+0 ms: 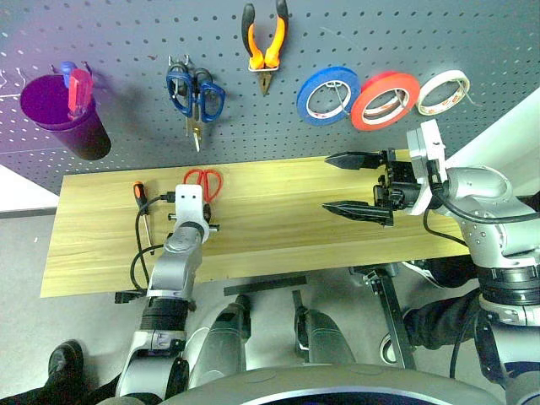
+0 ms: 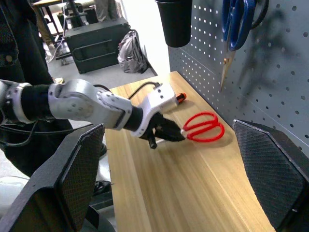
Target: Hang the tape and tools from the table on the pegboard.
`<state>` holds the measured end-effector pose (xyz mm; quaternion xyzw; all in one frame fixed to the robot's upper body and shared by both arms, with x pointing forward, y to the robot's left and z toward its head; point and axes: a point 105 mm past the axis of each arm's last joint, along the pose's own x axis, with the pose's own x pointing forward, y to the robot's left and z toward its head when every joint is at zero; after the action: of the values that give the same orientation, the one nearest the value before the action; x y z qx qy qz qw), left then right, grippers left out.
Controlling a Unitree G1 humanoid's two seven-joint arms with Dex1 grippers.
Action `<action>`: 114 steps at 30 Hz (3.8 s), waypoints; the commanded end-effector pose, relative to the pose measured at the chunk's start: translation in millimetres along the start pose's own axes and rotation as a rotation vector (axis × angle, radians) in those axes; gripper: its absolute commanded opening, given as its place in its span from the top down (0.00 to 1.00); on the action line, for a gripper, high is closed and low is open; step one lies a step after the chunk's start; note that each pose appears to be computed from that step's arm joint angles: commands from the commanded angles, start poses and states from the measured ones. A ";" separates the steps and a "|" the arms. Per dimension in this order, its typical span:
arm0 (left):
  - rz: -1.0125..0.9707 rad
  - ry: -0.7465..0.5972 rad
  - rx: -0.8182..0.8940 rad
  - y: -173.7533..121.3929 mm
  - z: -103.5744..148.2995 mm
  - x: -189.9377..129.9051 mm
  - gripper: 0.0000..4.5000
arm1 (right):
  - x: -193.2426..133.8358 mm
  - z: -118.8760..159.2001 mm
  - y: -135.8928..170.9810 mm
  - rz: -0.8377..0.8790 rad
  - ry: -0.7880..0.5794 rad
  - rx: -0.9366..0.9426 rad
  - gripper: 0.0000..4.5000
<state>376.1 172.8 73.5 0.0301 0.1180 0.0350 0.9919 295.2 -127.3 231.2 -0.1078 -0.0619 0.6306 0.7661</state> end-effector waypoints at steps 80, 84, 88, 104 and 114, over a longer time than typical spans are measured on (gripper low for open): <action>-0.079 -0.944 0.711 21.0 132.8 -145.8 0.76 | -27.7 4.8 -13.2 0.102 -0.012 -0.025 0.00; -0.058 -0.927 0.683 26.9 132.7 -145.0 0.76 | -28.6 1.7 -13.3 0.101 0.003 -0.023 0.00; -0.073 -0.900 0.651 26.4 127.6 -141.6 0.76 | -28.2 3.2 -12.4 0.114 0.000 -0.022 0.00; -0.051 -0.900 0.637 30.4 126.4 -126.4 0.76 | -33.2 26.0 2.1 0.182 -0.142 0.034 0.00; -0.085 -0.900 0.613 22.0 123.7 -116.2 0.76 | -42.8 46.4 1.6 0.177 -0.197 0.043 0.00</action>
<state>294.8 186.1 214.8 0.3276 -0.2877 -0.0546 0.8983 283.2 -161.2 256.7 -0.0203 -0.0810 0.7029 0.7064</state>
